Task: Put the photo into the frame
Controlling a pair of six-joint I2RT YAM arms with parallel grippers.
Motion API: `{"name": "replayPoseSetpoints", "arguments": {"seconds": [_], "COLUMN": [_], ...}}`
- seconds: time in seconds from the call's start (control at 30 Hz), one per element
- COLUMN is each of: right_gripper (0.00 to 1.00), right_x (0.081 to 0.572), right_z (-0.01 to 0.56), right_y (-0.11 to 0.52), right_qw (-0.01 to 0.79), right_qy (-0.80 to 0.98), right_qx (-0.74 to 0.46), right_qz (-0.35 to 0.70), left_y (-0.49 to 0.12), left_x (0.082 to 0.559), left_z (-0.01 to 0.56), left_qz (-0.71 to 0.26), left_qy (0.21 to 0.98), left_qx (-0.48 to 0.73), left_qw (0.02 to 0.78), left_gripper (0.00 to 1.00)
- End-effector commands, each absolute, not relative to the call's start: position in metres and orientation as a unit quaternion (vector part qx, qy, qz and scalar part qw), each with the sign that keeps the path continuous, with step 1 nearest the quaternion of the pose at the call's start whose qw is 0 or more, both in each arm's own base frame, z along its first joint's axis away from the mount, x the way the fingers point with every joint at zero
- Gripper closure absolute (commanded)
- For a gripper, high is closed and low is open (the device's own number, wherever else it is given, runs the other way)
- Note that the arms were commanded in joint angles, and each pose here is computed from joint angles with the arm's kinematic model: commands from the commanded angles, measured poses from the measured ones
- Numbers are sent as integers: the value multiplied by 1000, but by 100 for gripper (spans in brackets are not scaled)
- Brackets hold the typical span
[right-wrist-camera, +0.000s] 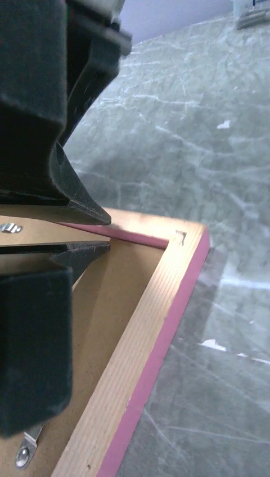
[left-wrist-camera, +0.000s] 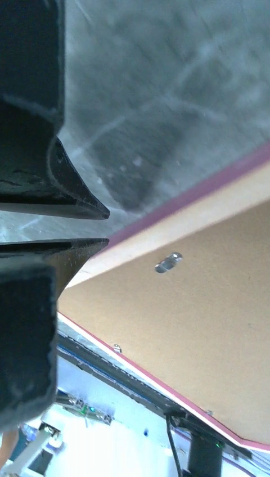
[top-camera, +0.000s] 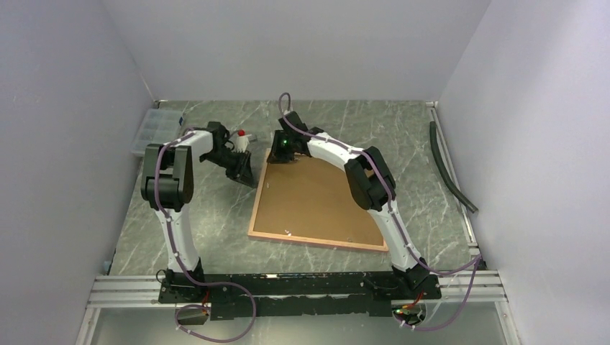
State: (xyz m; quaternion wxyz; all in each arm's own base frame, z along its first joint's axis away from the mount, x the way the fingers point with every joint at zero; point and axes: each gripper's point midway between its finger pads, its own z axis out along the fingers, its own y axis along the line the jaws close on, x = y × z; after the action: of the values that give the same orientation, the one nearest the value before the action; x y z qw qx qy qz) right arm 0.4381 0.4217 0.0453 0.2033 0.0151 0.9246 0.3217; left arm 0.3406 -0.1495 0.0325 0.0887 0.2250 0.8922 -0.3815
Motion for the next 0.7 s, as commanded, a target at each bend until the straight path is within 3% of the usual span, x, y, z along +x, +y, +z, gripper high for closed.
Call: {"name": "replayPoseSetpoints", "arguments": {"seconds": [0.0,0.13,0.33,0.5,0.67], "right_gripper": [79,79,79,79,78], "right_x": [418,407,401,401,399], "right_z": [19,1,-5,8,9], "right_y": [406,394,390,395,394], "right_qw": [182,166,162,167,165], "right_qy": [938,947,949,942,941], "right_qx": [21,26,27,29,32], "right_qz": [293,273,270,290,292], "left_y": [-136,-146,-172,-169,-153], "left_x": [352,349,326,310,308], "left_z": [58,68,50,19,1], "left_qz": [-430,-459,-449,-380,-323], "left_qy": [877,862,861,884,905], "left_qx": [181,177,223,265,272], "left_qw": [112,117,88,63,55], "left_gripper": [71,52,46,46,54]}}
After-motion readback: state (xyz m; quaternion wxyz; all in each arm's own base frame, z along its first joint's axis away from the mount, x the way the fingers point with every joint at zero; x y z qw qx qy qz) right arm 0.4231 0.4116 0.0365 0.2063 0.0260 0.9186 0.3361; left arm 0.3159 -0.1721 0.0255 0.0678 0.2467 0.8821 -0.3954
